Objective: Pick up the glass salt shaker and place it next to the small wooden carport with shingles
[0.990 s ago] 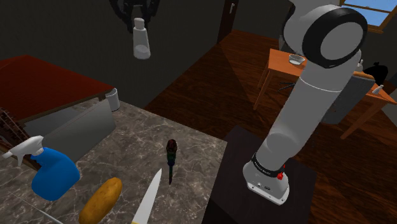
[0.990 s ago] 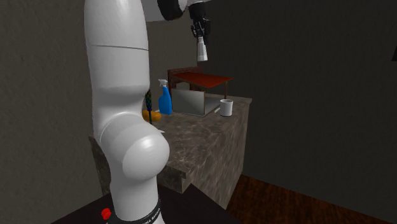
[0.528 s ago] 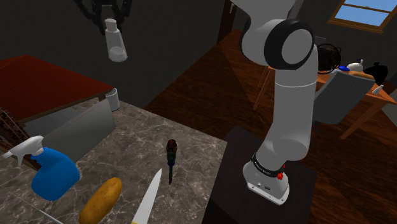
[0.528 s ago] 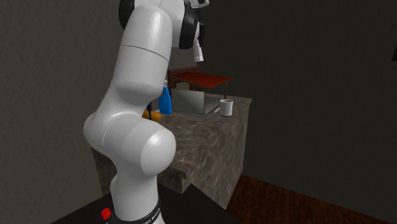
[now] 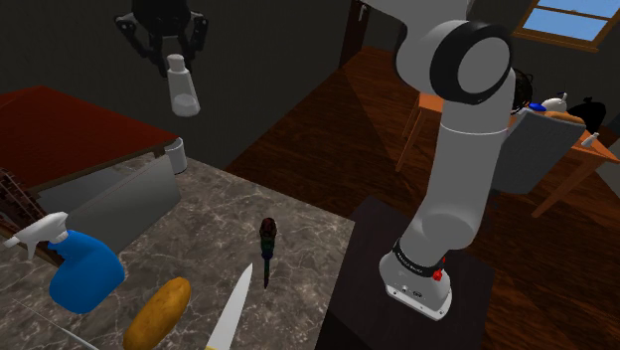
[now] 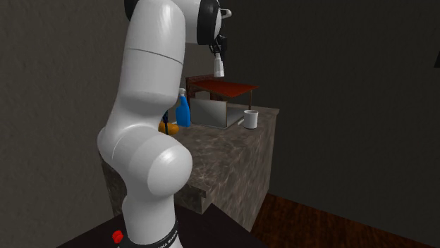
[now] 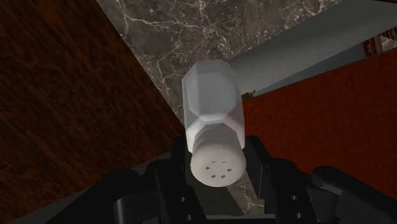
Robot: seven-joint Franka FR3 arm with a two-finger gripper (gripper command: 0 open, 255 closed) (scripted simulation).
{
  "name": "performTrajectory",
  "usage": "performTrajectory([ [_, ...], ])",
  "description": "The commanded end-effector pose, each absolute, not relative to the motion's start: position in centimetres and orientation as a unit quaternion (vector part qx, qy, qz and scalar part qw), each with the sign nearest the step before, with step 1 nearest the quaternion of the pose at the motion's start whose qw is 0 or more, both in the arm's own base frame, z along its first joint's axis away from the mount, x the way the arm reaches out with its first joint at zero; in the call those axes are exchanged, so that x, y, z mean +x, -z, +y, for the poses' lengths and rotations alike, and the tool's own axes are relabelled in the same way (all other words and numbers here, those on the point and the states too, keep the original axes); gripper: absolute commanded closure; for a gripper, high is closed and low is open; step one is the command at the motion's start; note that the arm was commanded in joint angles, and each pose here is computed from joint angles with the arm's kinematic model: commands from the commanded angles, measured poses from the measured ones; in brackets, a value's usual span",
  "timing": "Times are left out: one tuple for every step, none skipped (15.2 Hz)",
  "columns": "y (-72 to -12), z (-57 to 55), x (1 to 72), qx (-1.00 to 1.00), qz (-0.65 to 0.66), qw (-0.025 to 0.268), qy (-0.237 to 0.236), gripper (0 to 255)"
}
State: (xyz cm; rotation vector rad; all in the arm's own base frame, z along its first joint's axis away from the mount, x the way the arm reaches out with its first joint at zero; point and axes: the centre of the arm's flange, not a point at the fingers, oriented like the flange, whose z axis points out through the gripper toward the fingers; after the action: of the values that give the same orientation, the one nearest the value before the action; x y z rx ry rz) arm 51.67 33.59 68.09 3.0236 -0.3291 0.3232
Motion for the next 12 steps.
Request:
performTrajectory([
  [-67.0,33.5,51.7,0.988,-0.108,0.041,-0.106,255],
  [-66.5,33.5,51.7,0.988,-0.108,0.041,-0.106,255],
  [-66.0,33.5,51.7,0.988,-0.108,0.041,-0.106,255],
  [-65.4,33.5,51.7,0.988,-0.108,0.041,-0.106,255],
  [-64.9,33.5,51.7,0.988,-0.108,0.041,-0.106,255],
  [-64.4,33.5,51.7,0.988,-0.108,0.041,-0.106,255],
  [-63.8,33.5,51.7,0.988,-0.108,0.041,-0.106,255],
  [-63.3,33.5,51.7,0.988,-0.108,0.041,-0.106,255],
  [-62.8,33.5,51.7,0.988,-0.108,0.041,-0.106,255],
  [-62.3,33.5,51.7,0.988,-0.108,0.041,-0.106,255],
  [-61.7,33.5,51.7,0.988,-0.108,0.041,-0.106,255],
  [-61.2,33.5,51.7,0.988,-0.108,0.041,-0.106,255],
])
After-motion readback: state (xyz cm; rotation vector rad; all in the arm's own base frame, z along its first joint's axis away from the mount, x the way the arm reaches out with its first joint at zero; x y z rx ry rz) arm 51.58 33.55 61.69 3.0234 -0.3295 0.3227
